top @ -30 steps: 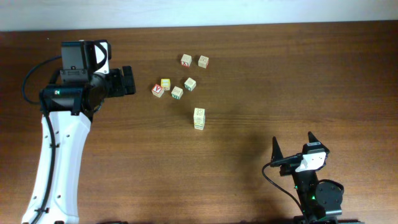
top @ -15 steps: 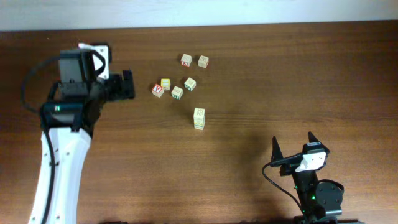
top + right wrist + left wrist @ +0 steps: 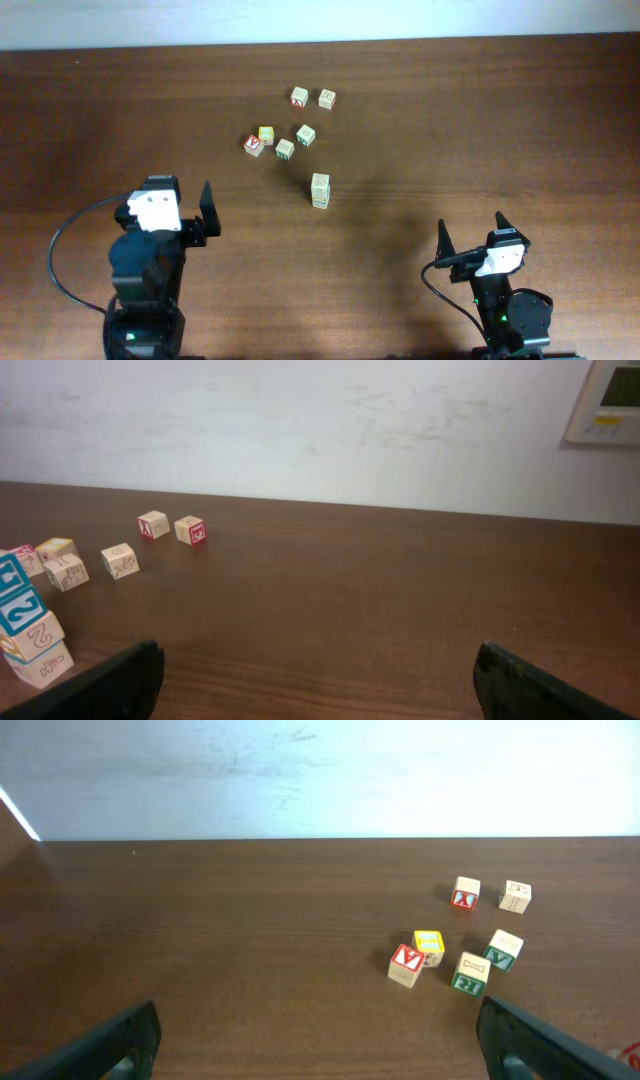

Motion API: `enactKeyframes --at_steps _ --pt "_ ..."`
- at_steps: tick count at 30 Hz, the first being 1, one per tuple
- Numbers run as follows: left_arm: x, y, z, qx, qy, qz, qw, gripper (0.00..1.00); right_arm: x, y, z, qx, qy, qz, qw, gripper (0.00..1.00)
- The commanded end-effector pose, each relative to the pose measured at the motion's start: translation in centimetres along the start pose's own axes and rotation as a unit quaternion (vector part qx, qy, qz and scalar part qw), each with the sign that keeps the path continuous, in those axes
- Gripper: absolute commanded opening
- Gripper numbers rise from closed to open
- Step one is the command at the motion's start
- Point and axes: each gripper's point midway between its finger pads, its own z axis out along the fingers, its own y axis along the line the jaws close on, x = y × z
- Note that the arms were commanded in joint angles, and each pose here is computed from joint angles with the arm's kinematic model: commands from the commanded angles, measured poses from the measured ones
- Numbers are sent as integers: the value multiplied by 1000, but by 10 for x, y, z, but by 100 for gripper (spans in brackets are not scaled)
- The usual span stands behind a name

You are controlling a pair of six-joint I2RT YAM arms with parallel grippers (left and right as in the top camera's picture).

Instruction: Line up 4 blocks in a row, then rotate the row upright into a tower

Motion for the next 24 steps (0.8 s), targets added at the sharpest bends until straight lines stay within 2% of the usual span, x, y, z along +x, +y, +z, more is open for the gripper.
enactKeyframes --at_steps 1,17,24 --pt "13 2 -9 -6 -21 9 1000 99 3 -2 0 3 1 1 1000 99" --pt "57 3 -34 -13 -128 3 992 99 3 -2 0 3 1 1 1000 99" --pt "69 1 -38 -17 -123 4 992 99 3 -2 0 3 1 1 1000 99"
